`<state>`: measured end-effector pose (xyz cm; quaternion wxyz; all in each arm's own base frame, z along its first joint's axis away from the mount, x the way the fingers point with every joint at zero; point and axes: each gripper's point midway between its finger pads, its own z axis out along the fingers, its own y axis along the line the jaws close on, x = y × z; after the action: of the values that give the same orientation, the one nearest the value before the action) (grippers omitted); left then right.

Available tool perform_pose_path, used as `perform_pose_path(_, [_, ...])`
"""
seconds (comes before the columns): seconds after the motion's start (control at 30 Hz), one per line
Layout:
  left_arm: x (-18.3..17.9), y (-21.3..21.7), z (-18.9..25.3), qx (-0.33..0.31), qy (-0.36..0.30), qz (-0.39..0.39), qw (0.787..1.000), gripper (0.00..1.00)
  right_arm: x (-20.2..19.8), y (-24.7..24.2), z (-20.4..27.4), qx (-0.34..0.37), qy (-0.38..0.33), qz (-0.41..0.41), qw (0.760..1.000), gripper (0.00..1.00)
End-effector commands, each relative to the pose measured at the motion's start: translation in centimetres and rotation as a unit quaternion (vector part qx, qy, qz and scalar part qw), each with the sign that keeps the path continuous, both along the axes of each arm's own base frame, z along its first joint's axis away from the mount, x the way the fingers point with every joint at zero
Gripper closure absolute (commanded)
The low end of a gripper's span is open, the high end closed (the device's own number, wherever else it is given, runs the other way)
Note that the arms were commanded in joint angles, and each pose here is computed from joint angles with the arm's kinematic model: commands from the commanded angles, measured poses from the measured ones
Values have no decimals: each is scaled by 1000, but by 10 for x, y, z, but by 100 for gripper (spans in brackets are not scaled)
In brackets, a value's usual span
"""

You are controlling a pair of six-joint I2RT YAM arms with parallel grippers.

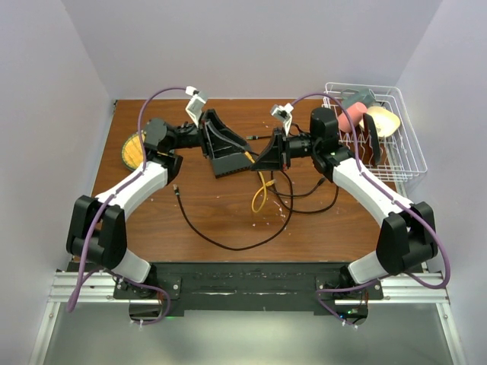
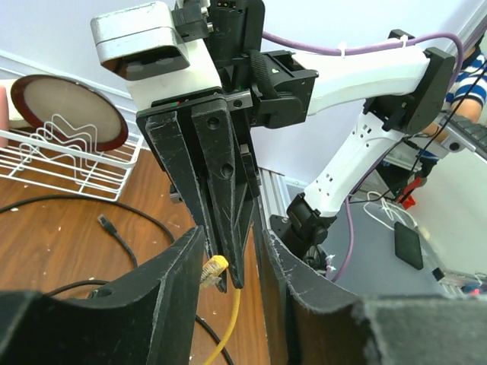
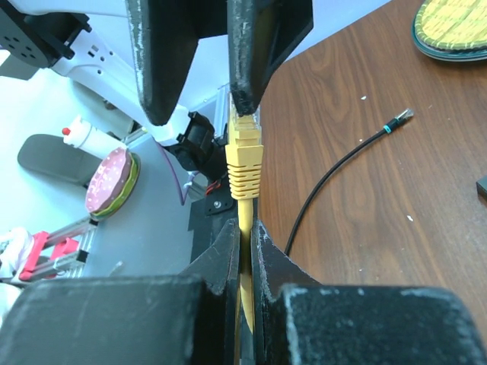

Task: Insert the plug into the switch port

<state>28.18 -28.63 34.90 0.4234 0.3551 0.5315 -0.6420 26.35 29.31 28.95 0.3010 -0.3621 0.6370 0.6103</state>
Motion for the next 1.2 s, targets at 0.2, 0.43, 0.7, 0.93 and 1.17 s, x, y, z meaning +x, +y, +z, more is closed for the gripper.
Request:
perform_pose_path(0.2, [7,-8,1,6,-14,17,1000,59,-6,-1,14,17,-14,17,1000,100])
perform_pose_path(0.43, [10,-17,-2,17,-10,22,1000,86,-6,-1,13,17,-8,19,1000,100])
perform_pose_path(0.7, [46,-17,3,40,36,142,988,100,18,-6,-2,-44,-27,-70,996,45])
perform_pose_path(0.93, [92,5,-12,107,156,310,932,100,52,-21,23,-136,-130,-237,953,6])
perform_pose_path(1.17, [103,17,-36,118,263,368,884,100,77,-34,31,-202,-198,-385,878,2])
